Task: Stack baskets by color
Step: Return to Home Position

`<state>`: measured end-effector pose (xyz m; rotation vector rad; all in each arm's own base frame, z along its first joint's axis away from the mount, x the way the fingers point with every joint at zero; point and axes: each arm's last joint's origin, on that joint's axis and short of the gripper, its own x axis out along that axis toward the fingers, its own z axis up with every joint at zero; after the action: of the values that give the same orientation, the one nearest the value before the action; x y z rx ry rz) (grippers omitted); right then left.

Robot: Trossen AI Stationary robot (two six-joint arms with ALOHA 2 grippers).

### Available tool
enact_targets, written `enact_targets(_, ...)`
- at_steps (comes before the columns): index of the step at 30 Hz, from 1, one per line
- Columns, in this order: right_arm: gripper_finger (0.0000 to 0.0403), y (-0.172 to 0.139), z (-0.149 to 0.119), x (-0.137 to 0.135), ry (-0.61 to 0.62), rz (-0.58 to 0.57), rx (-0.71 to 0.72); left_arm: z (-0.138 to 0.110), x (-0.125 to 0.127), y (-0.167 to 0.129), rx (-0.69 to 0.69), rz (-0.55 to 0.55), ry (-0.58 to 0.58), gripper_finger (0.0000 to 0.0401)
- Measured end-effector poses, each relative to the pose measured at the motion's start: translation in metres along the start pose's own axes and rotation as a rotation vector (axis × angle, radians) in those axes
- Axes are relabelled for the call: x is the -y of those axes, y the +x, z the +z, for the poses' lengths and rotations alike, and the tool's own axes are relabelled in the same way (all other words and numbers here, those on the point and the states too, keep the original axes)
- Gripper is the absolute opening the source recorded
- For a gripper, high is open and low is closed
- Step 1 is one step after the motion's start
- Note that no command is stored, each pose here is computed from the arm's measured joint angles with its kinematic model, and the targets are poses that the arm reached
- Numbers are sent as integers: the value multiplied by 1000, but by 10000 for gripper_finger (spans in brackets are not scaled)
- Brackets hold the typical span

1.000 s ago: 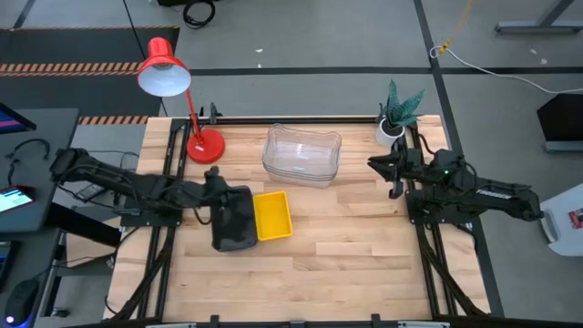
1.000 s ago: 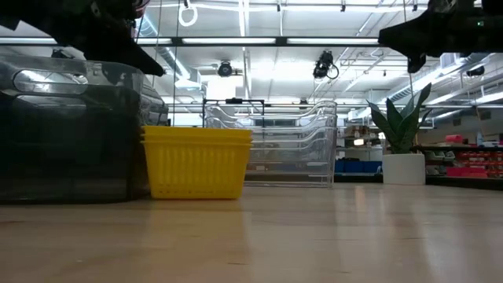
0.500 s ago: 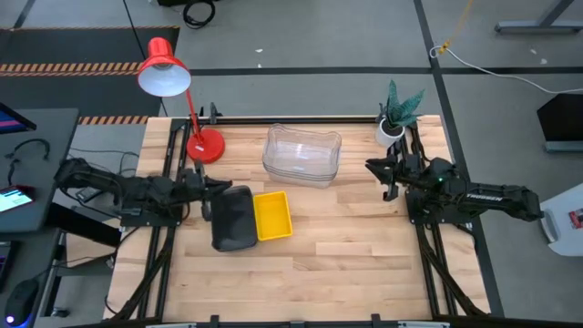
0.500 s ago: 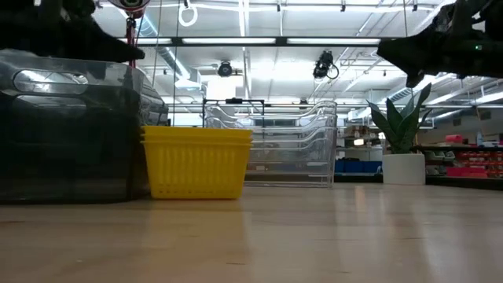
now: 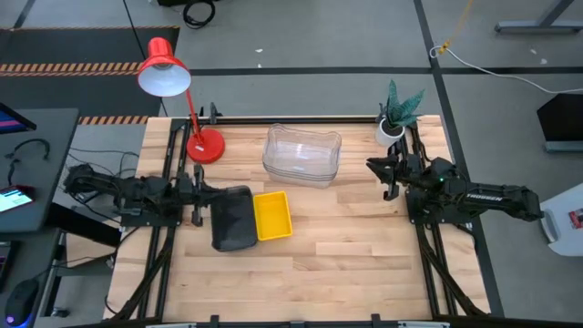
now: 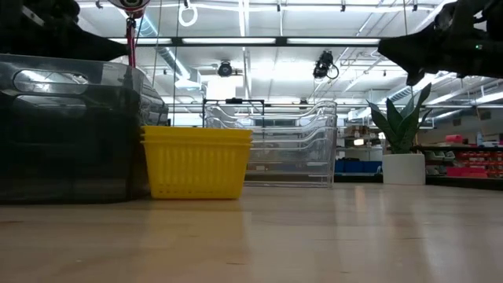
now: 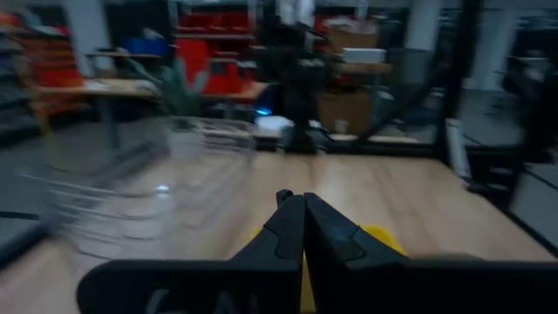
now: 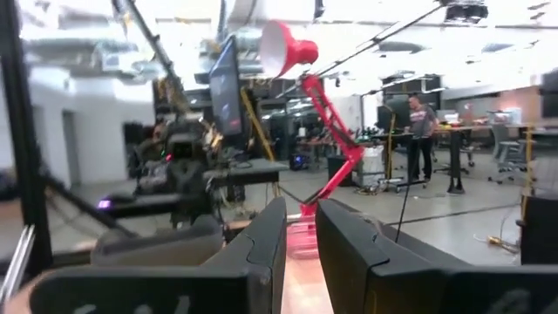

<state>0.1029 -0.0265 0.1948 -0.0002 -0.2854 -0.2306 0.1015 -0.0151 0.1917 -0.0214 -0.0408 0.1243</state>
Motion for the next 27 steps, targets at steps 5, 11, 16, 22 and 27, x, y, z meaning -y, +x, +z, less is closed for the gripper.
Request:
enact_targets(5, 71, 0, 1, 1, 82, -34, 10, -3, 2, -5, -29, -117, -18, 9)
enact_targets(11, 71, 0, 1, 1, 82, -35, 9, 1, 3, -11, 39, -233, 63, 9)
enact_targets(16, 71, 0, 1, 1, 82, -34, 8, 5, 4, -14, 73, -292, 112, 5)
enact_targets(22, 71, 0, 0, 1, 82, -27, 3, 2, 8, -14, 53, -361, 83, 7)
enact_targets(27, 71, 0, 0, 1, 82, -26, 7, -4, 8, -14, -57, -361, -140, 26)
